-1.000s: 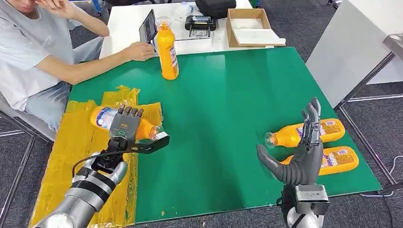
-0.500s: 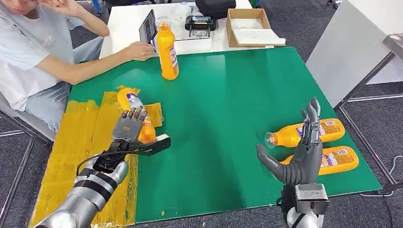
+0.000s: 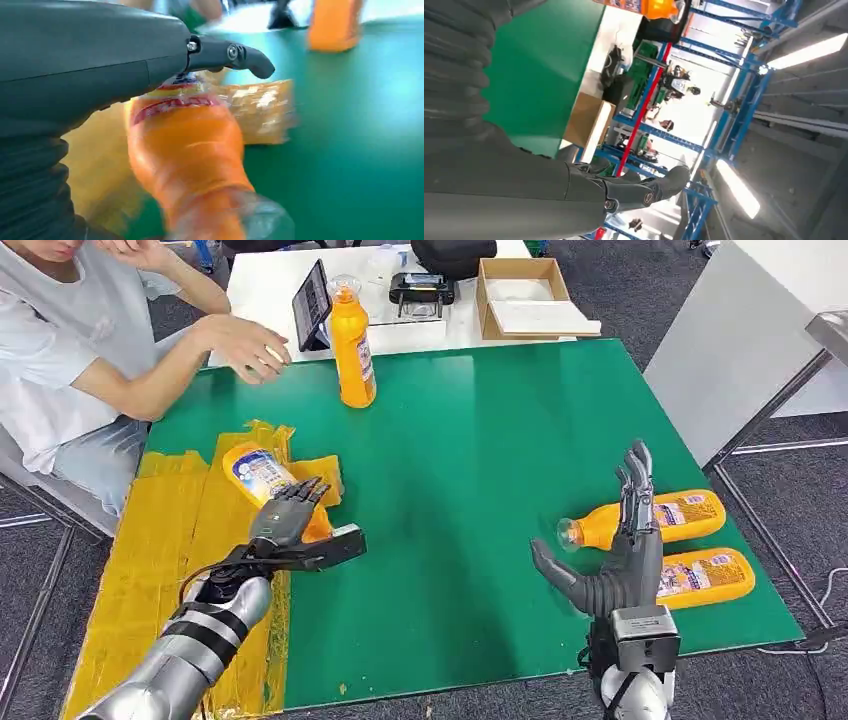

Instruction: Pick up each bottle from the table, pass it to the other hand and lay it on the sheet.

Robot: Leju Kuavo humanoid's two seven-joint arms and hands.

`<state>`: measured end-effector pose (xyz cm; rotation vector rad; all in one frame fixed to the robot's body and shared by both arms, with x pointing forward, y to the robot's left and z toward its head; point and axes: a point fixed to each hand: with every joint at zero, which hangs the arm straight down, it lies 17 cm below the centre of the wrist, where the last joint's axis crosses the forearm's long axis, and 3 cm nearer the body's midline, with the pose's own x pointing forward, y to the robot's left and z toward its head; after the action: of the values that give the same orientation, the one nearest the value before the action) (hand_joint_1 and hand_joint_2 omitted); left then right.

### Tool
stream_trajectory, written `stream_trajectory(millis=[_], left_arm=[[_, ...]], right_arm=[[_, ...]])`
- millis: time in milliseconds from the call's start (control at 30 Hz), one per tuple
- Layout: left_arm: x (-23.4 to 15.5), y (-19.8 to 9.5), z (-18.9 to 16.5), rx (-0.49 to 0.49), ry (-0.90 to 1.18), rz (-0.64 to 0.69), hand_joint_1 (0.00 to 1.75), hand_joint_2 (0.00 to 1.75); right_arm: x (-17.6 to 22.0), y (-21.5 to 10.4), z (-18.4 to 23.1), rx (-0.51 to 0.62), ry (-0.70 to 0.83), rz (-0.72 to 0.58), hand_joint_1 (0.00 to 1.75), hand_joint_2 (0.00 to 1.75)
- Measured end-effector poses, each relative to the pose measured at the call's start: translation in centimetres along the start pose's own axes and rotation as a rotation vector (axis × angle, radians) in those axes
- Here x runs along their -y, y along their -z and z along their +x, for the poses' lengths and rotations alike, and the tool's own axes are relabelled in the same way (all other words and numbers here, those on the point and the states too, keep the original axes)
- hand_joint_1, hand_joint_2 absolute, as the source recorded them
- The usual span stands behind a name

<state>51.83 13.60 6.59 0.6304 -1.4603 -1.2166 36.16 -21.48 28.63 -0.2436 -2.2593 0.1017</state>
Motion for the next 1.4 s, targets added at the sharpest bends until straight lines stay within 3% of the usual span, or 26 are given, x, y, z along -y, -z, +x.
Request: stream_trajectory(millis=[100, 200, 367, 467, 867, 1033, 1233, 1400], left_arm=[[-3.2, -1.3, 3.8, 0.179, -0.321, 0.142, 0.00, 1.75], [-9.4, -4.1, 5.8, 0.318, -0.558, 0.376, 0.00, 1.75], [-17.1, -9.9, 6.8, 0.446, -0.663, 0.688, 0.00, 1.75], [-19.8, -12.5, 7.1, 0.486, -0.667, 0.790, 0.00, 1.75], [-22.4, -15.5, 7.7, 0.533, -0.663, 0.875, 0.00, 1.75], [-23.2, -16.6, 7.3, 0.546, -0.693, 0.925, 0.00, 1.75], [-21.7, -15.7, 7.8, 0.585, -0.875, 0.778, 0.00, 1.75], [-19.1, -14.5, 8.9, 0.600, -0.982, 0.565, 0.00, 1.75]], right_arm=[[0.2, -0.3, -0.2, 0.015, -0.018, 0.006, 0.00, 1.75], [0.8, -0.4, -0.3, 0.041, -0.113, 0.001, 0.00, 1.75], [1.1, -0.8, -0.9, 0.043, -0.280, 0.044, 0.00, 1.75], [1.3, -1.0, -1.2, 0.044, -0.334, 0.071, 0.00, 1.75], [1.6, -1.1, -1.4, 0.054, -0.367, 0.094, 0.00, 1.75], [1.7, -1.4, -2.3, 0.039, -0.486, 0.140, 0.00, 1.75], [2.9, -2.8, -6.2, -0.049, -0.716, 0.312, 0.00, 1.75], [7.3, -5.6, -11.3, -0.192, -0.937, 0.521, 0.00, 1.75]])
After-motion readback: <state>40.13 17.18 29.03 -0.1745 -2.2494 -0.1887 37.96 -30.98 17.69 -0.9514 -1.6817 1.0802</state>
